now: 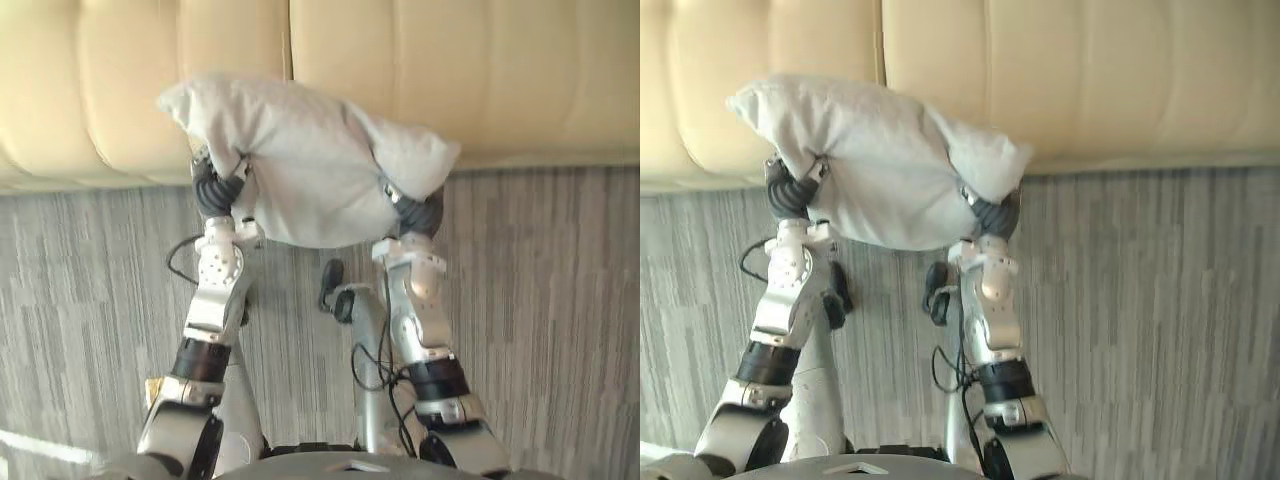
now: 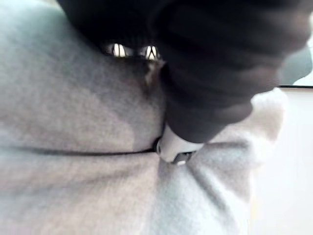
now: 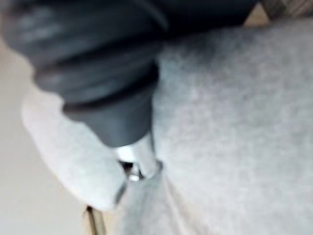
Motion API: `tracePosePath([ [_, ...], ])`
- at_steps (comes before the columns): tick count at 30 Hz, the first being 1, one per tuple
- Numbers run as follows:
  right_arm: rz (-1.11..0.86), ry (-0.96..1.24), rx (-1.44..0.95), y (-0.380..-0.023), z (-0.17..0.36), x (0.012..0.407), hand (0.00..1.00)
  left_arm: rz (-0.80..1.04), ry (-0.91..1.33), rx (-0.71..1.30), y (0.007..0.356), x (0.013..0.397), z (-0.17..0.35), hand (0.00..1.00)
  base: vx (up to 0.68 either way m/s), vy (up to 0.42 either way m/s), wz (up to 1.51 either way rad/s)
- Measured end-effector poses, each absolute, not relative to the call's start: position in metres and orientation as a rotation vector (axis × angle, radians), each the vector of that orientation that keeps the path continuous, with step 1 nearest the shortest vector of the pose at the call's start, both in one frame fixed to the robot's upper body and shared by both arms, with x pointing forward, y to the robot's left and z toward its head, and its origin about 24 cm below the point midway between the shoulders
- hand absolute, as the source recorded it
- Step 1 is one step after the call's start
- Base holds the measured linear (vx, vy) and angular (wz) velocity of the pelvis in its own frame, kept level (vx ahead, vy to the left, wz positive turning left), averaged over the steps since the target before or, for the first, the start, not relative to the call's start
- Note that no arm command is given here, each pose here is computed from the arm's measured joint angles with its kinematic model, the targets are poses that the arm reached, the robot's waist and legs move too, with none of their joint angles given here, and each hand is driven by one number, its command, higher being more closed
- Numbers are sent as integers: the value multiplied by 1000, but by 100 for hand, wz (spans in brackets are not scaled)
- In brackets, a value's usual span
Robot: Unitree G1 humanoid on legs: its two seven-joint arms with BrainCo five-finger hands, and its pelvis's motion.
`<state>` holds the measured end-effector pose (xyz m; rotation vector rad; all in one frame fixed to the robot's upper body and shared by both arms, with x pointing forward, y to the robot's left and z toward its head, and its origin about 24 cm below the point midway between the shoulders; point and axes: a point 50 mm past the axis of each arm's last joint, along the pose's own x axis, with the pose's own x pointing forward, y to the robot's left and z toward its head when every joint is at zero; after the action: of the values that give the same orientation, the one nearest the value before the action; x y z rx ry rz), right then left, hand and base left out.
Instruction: Pick up cushions and gather them together orderly.
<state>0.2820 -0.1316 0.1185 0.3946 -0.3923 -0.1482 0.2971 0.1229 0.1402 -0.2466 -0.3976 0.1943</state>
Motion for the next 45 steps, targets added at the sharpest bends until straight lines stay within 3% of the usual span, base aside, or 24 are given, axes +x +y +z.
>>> tracePosePath([
  [10, -62, -169, 364, -126, 58, 227, 100, 211, -231, -166, 142, 243, 80, 100, 135, 33, 11],
  [26, -95, -44, 329, -139, 29, 214, 100, 160, -39, -135, 141, 223, 34, 100, 88, -16, 3],
  [45, -92, -22, 295, -144, 26, 217, 100, 151, 6, -146, 139, 209, 25, 100, -34, 52, -21],
])
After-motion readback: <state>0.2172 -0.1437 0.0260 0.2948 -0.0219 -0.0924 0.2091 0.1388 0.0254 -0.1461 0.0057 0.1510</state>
